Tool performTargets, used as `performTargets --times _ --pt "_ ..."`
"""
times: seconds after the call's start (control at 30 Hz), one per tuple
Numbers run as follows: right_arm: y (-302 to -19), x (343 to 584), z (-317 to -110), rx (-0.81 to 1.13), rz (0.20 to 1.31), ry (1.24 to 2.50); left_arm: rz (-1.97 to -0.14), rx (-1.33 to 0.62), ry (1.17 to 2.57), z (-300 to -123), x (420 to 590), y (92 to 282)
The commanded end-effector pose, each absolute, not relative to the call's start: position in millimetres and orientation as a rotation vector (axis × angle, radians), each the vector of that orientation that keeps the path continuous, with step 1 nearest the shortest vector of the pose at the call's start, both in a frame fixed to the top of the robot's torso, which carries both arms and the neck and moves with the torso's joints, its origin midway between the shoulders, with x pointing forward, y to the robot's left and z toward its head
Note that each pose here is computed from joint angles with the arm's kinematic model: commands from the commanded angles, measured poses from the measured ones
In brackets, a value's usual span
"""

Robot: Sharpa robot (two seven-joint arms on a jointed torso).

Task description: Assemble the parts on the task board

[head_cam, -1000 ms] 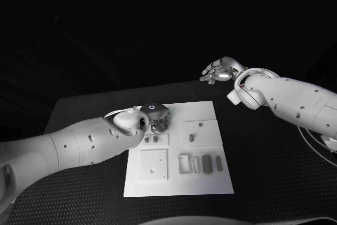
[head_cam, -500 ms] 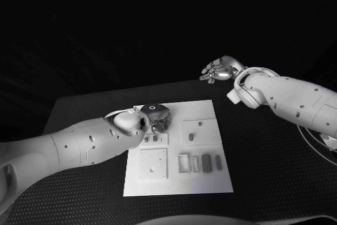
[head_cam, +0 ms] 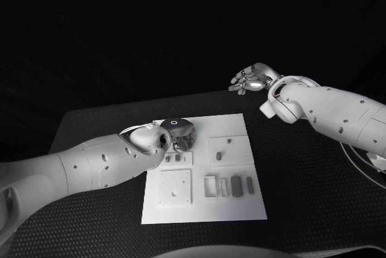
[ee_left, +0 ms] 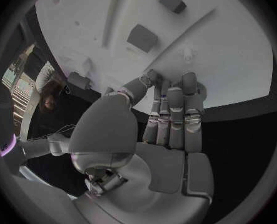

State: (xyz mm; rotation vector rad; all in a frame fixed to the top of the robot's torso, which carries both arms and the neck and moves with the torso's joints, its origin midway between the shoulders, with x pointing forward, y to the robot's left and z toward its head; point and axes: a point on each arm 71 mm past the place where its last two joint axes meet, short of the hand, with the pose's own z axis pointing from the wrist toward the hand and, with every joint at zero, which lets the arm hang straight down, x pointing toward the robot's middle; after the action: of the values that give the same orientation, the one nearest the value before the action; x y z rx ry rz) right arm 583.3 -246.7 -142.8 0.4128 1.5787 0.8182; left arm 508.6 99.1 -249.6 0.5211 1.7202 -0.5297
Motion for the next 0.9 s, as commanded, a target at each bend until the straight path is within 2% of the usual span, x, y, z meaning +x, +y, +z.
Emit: performTargets --times 0.03,0.9 --pt "-245.4 582.9 -142.6 0.402 0.830 1.583 -0.542 0.527 1.727 -250.7 508.2 96.5" --pt "-245.7 582.9 -142.6 0.403 0.829 1.583 -0.562 0.514 1.732 -255.3 508.1 96.0"
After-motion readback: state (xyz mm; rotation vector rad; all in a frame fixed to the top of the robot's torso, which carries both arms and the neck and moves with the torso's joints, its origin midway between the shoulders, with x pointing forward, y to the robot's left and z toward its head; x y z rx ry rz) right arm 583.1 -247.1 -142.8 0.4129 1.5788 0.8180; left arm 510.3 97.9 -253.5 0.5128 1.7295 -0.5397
